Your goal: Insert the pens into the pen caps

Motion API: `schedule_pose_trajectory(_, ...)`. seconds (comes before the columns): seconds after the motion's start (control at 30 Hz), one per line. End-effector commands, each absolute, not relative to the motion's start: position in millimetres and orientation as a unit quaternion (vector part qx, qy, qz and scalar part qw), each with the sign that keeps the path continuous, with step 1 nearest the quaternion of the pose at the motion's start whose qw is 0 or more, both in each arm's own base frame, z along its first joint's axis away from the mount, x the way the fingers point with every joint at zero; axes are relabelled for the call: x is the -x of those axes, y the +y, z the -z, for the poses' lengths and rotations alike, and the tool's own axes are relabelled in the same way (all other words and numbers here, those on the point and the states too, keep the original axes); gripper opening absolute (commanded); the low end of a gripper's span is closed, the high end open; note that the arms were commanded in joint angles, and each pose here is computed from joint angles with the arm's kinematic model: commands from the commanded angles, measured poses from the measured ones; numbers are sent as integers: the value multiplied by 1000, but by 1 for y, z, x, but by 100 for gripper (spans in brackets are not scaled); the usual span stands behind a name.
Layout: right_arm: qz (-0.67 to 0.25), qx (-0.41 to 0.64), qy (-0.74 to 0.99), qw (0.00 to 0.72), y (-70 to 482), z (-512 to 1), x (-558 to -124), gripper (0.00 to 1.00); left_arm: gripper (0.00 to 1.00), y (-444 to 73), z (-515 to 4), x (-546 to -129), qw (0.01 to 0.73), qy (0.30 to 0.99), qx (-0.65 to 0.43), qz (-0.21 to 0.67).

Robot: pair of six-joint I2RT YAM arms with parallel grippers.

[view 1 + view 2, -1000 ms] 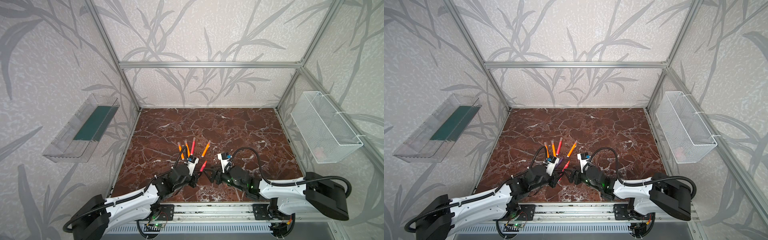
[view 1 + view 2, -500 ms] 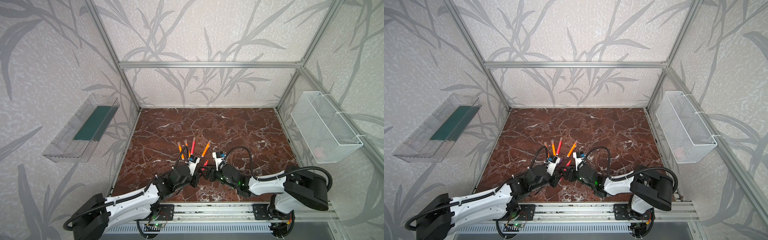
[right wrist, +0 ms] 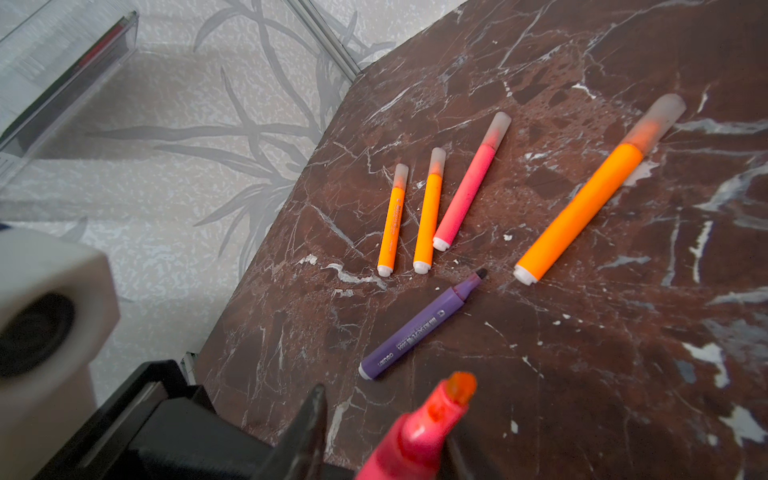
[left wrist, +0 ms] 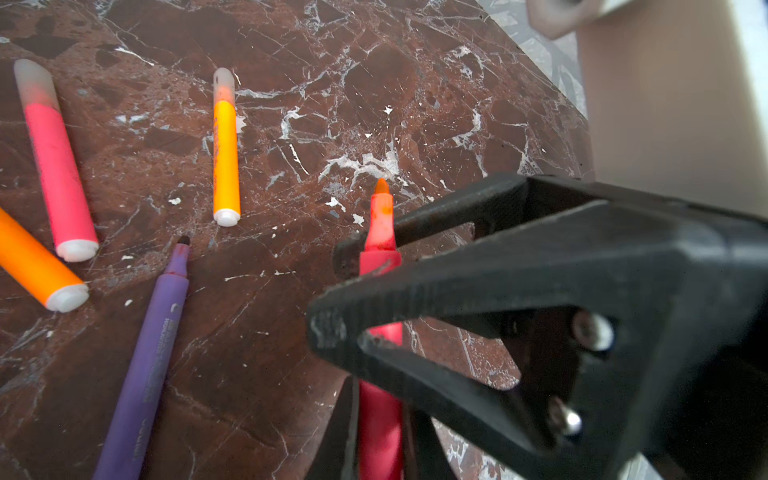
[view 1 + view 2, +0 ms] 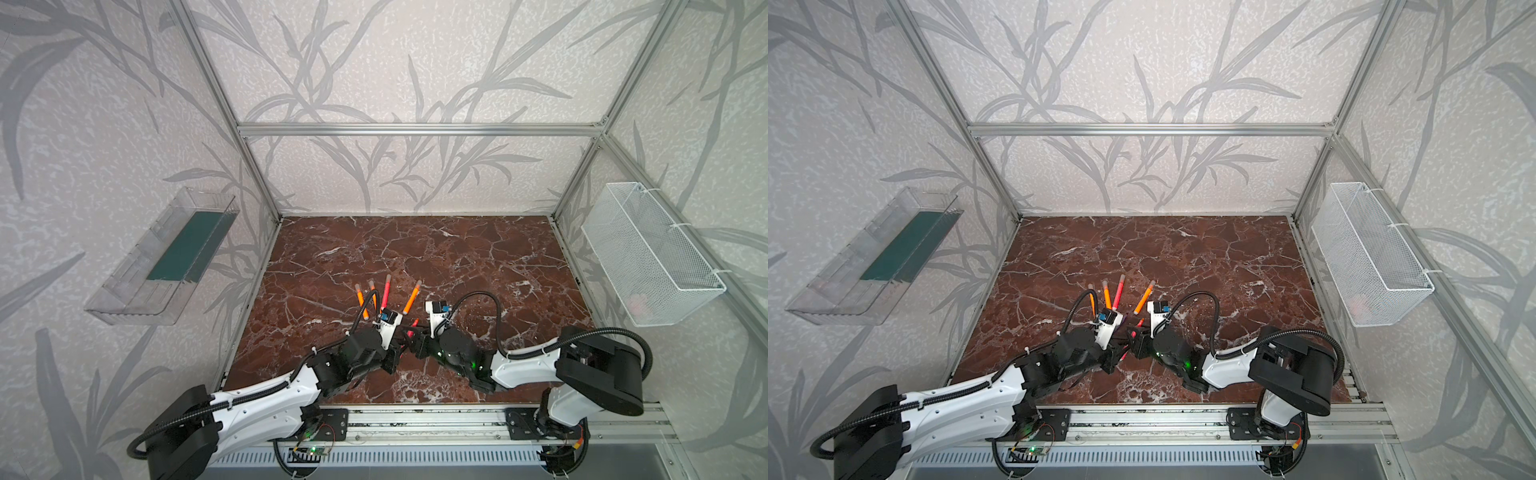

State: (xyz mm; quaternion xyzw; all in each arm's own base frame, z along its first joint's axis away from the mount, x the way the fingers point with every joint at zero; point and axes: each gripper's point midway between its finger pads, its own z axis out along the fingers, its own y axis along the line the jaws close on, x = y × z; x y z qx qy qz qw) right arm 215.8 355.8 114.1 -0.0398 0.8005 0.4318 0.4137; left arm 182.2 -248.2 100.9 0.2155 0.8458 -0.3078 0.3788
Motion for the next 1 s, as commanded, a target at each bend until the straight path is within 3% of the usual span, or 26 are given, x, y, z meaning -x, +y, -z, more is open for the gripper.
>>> schedule_pose_trajectory(0.0,-437,31,787,434,357,-126,-222,35,0,-257,-114,-184,387,835,-224,321)
schedule_pose_trajectory(0.23,-442,28,787,429,357,-124,-221,13,1,-257,-114,-182,386,833,-226,325)
schedule_pose_trajectory(0.47,-481,31,780,399,364,-127,-210,1,19,-256,-113,-184,391,833,-219,325)
schedule_pose_trajectory(0.73,-520,36,768,372,377,-128,-201,0,33,-254,-112,-186,399,832,-214,321)
schedule_pose_trajectory(0.83,-529,37,765,365,382,-127,-199,0,33,-255,-111,-187,398,832,-214,321)
schedule_pose_trajectory(0.97,-533,37,765,361,386,-125,-199,0,24,-256,-111,-188,401,831,-214,322)
